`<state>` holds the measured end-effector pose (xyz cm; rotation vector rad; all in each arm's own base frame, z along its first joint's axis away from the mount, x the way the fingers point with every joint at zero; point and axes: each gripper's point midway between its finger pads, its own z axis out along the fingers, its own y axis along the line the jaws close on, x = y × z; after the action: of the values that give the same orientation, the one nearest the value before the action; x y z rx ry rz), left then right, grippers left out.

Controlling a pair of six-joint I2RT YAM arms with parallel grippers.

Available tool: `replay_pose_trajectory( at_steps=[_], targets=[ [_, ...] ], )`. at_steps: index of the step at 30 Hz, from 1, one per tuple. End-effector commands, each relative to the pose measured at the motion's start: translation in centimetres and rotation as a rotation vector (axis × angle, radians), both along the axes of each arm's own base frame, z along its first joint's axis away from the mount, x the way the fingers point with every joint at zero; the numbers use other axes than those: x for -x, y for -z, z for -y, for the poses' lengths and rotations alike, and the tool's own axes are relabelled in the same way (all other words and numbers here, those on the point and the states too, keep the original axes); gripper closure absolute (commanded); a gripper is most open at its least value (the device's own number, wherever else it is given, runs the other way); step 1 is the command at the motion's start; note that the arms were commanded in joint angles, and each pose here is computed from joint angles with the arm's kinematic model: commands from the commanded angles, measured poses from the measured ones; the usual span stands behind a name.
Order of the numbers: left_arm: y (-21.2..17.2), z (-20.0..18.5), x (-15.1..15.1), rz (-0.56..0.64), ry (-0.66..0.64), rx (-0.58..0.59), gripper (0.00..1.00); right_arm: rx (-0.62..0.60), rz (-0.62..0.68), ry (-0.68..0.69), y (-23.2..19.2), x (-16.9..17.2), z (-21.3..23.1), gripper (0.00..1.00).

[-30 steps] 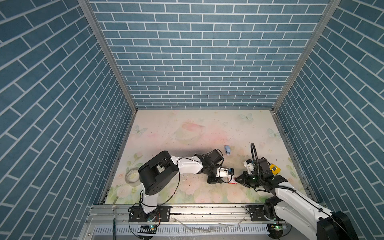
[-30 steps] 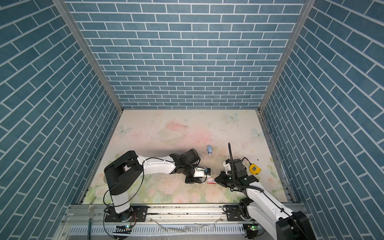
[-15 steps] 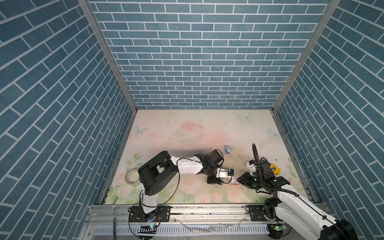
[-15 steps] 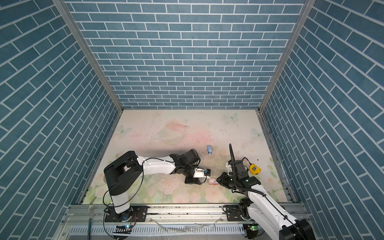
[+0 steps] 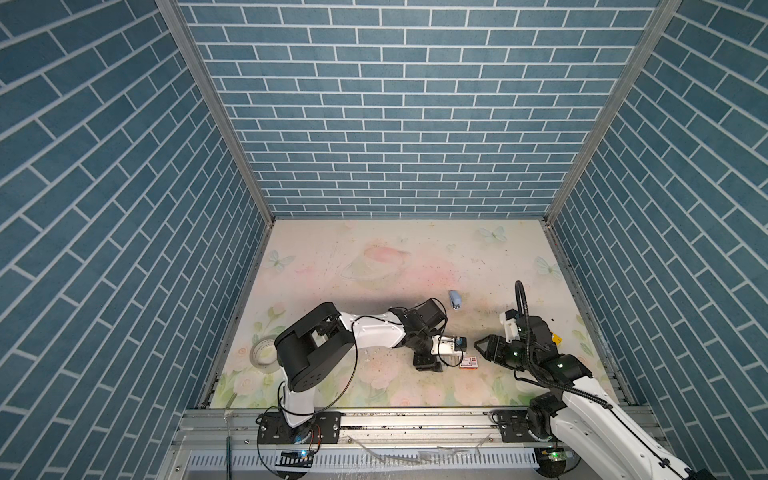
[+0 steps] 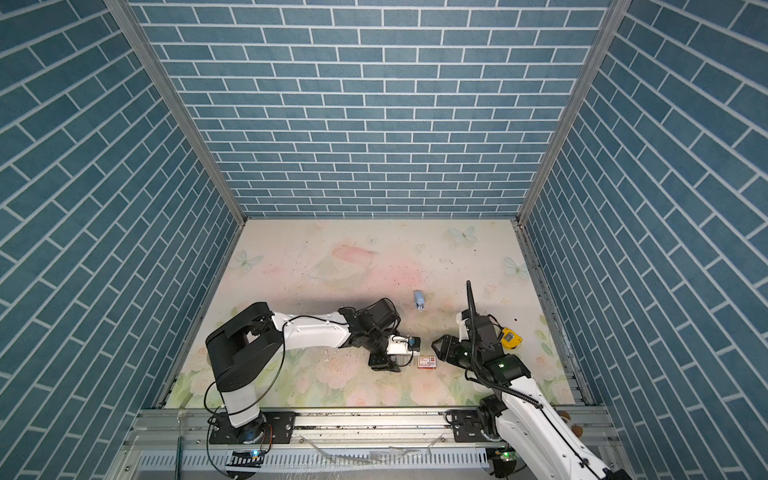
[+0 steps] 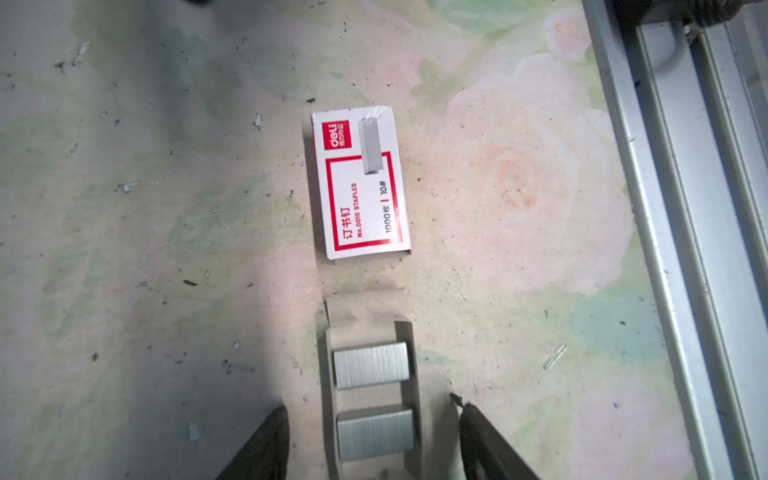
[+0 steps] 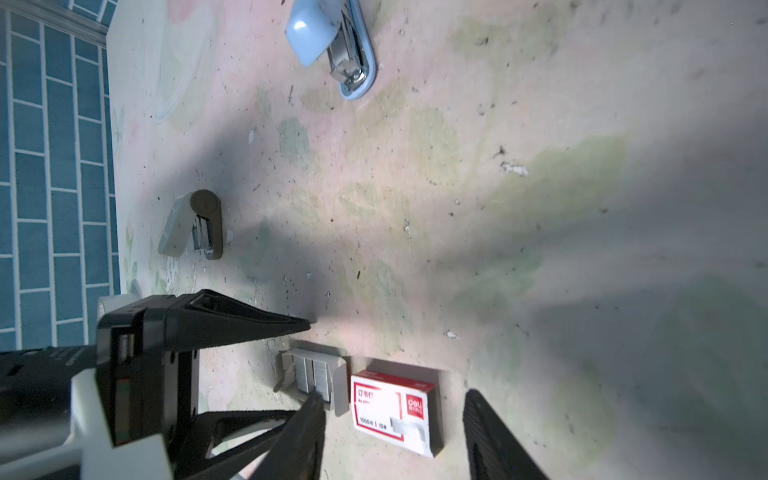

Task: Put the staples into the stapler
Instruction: 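Release the box and move the left gripper to the cream stapler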

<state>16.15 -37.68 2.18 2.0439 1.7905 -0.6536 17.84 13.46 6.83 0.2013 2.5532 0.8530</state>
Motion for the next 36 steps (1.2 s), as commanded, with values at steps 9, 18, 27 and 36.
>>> replay_pose_trajectory(
  at_steps=[9,18,27,36],
  targets=[
    [-7.2,-1.9,0.5,-0.027,0.029,-0.036,0.29,0.073,0.064,0.028,-2.7,-1.0,1.2,0.45],
    [-10.3,-11.0,-5.8,0.088,0.192,-0.226,0.30,-0.074,0.088,-0.071,-5.0,-1.1,-1.7,0.45],
    [-6.4,-16.4,-9.4,0.099,0.362,-0.344,0.31,-0.183,0.033,-0.154,-4.9,-2.9,-4.8,0.51],
    [-5.6,-14.9,-12.0,0.254,0.488,-0.249,0.26,-0.139,0.020,-0.117,-4.6,-4.3,-4.5,0.52]
  ],
)
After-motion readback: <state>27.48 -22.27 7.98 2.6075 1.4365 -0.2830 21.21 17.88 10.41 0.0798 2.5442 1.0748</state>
